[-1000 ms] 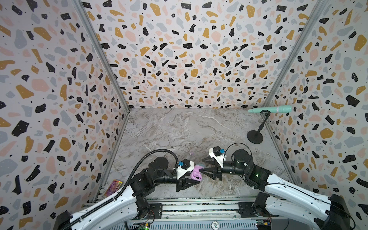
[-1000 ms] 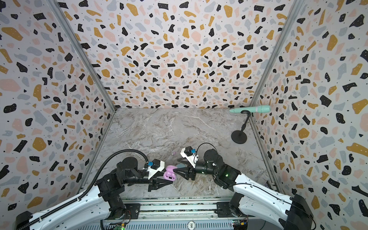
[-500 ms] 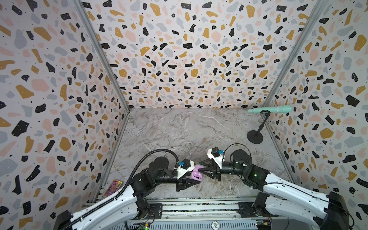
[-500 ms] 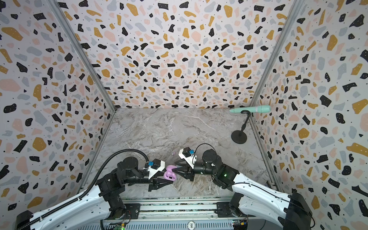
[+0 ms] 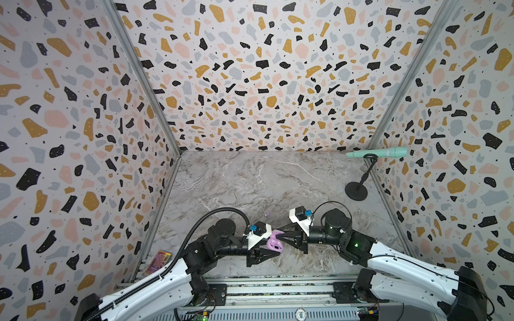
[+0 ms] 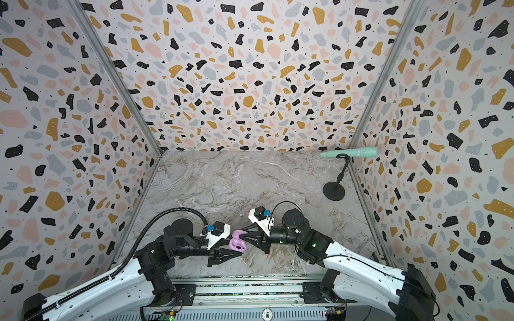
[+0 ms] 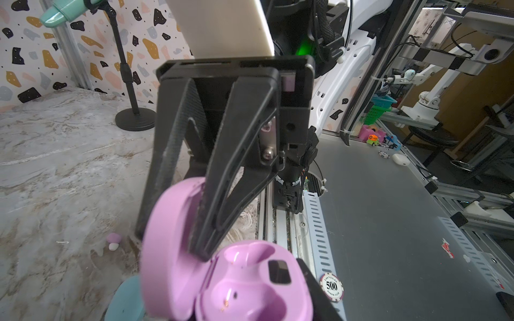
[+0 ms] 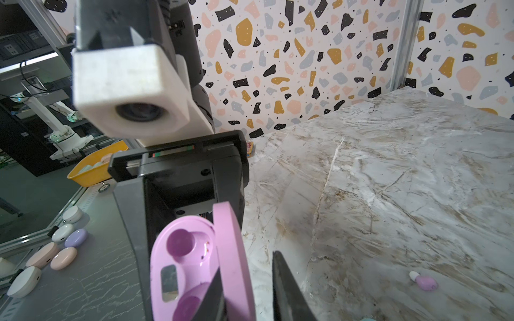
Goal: Insert the wireless bluetooth earbuds into the charging case
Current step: 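Pull the lid up with the left gripper while the right gripper holds the base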
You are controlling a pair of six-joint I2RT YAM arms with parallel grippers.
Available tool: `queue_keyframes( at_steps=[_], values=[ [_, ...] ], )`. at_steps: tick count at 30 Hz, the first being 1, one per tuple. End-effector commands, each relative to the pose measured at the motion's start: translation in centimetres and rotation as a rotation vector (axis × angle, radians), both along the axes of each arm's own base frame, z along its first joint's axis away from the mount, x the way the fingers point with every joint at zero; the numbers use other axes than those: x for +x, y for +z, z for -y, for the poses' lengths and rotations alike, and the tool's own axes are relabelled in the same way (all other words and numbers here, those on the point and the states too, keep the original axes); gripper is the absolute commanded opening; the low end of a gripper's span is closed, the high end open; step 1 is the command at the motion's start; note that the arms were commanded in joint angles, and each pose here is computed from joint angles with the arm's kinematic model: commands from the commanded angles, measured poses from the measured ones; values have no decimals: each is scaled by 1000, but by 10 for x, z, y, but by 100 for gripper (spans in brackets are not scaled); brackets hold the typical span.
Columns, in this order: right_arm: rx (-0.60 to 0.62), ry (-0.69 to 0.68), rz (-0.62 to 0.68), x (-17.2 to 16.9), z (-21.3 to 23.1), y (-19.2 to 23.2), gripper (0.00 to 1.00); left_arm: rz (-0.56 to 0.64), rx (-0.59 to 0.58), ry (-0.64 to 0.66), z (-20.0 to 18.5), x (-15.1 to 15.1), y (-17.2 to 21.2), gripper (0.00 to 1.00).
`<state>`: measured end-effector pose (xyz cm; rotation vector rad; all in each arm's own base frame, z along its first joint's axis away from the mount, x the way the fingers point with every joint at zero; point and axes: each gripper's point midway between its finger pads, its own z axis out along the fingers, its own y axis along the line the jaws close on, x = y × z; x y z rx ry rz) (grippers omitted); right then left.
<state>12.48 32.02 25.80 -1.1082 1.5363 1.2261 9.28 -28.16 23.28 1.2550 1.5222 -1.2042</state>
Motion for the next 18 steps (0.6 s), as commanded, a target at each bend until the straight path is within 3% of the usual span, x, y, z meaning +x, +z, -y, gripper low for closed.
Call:
queue_keyframes(
  at_steps=[1, 15, 18],
  values=[
    [66, -8, 51, 1, 0, 26, 23, 14, -33, -24, 2, -4, 7, 0],
    [75, -11, 69, -2, 4, 28, 10, 10, -26, -2, 2, 0, 6, 0],
    [76, -6, 72, -3, 4, 28, 1, 7, -24, -1, 2, 0, 5, 0]
  ],
)
